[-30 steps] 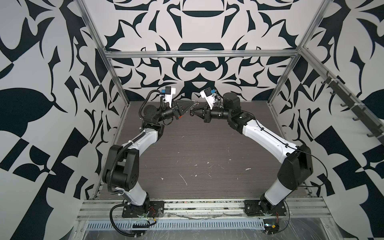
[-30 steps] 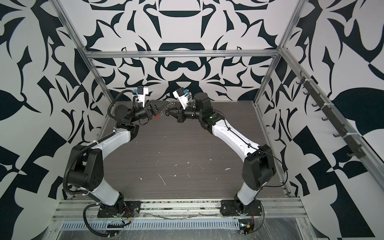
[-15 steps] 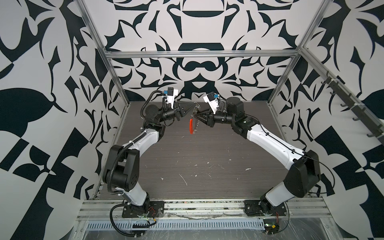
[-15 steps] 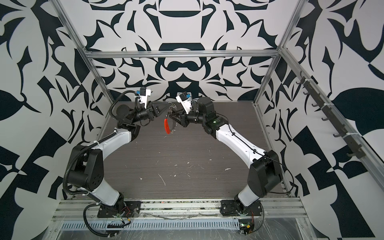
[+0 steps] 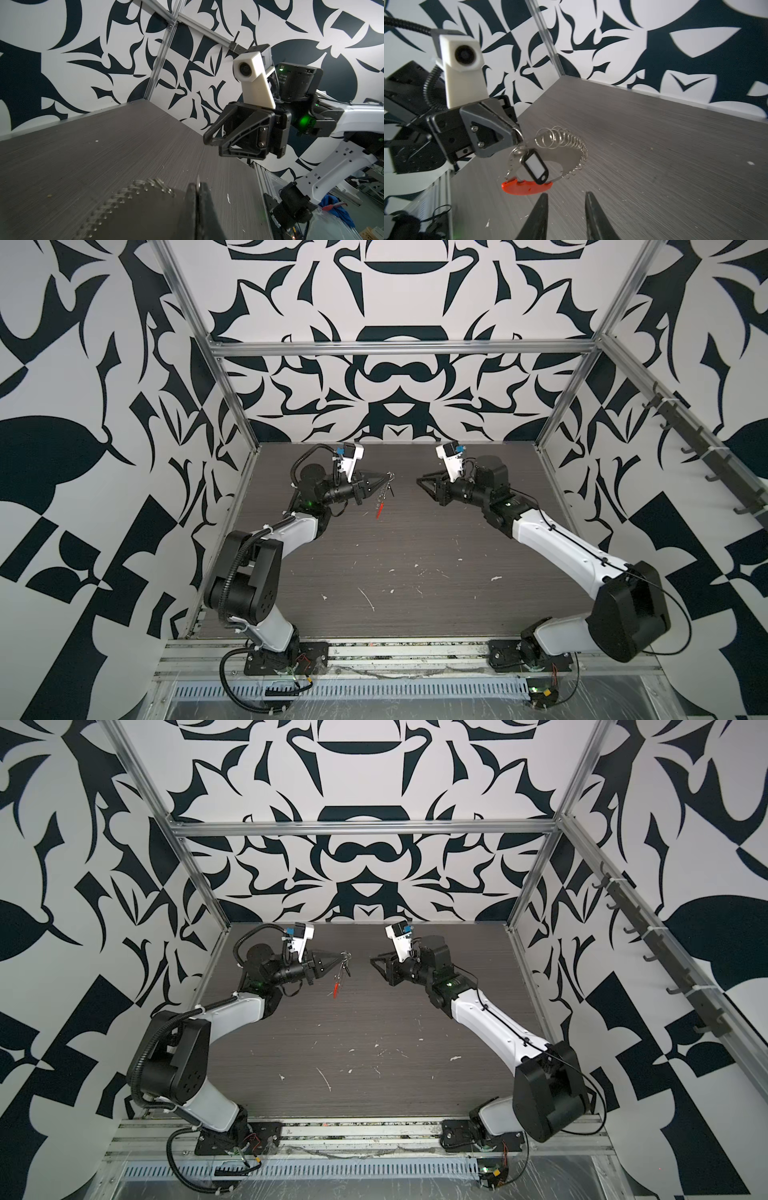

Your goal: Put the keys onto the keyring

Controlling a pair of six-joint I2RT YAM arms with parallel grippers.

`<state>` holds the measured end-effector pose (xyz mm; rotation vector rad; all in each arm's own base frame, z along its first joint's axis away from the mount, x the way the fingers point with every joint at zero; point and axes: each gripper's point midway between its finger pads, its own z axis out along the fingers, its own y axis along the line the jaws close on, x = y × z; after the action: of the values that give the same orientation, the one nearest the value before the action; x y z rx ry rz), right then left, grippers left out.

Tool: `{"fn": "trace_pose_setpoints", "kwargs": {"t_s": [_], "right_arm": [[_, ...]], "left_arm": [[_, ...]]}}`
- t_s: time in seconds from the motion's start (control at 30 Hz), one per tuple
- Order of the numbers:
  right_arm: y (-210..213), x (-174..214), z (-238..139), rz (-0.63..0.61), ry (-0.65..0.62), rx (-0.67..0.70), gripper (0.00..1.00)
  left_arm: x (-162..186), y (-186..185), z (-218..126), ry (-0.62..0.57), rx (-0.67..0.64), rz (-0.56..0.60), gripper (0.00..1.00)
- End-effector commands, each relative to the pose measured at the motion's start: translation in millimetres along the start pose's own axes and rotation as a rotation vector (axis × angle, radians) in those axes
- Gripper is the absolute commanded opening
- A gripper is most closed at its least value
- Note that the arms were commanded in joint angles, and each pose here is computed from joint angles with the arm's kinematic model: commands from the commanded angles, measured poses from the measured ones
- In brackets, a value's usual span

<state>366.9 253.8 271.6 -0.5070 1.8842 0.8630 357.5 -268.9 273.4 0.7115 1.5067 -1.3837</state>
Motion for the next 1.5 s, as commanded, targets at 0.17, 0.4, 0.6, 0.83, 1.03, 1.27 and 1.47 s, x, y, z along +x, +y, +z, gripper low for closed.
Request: {"fn": "trace_pose_setpoints", "kwargs": {"t_s": [0.17,0.4,0.6,0.83,1.03,1.27,1.47], "right_arm": [[-55.4,-32.3,-41.6,0.023,-0.197,0.324,0.33],[-57.5,-26.7,-32.6,0.049,-0.172,0.304,0.32],[-58.6,-23.0,-24.4,0.075,-0.157,0.285,0.32],[-58.1,-19.3,-22.9,0.086,-0.143,0.278,0.32],[-61.0,-14.6,-27.2,0.062,-0.129,0.305,0.32],[-91.4,-15.4,-58.9,-0.009,-0.183,0.54,0.34],[-155.9,11.2,-145.6,-0.059,-0.269,1.107,0.41]], "left_arm": [[13.7,-12.4,45.5,-0.049,0.115,0.03,0.0],[54.8,13.1,49.6,-0.061,0.1,-0.049,0.0],[73.1,53.6,20.6,-0.037,-0.012,-0.092,0.01],[100.4,92.9,-7.3,0.0,-0.1,-0.155,0.48],[95.9,93.7,-28.2,-0.031,-0.138,-0.168,1.0],[88.0,83.7,-46.4,-0.015,-0.235,-0.152,0.99],[85.6,72.2,-60.1,0.078,-0.355,-0.113,0.99]]}}
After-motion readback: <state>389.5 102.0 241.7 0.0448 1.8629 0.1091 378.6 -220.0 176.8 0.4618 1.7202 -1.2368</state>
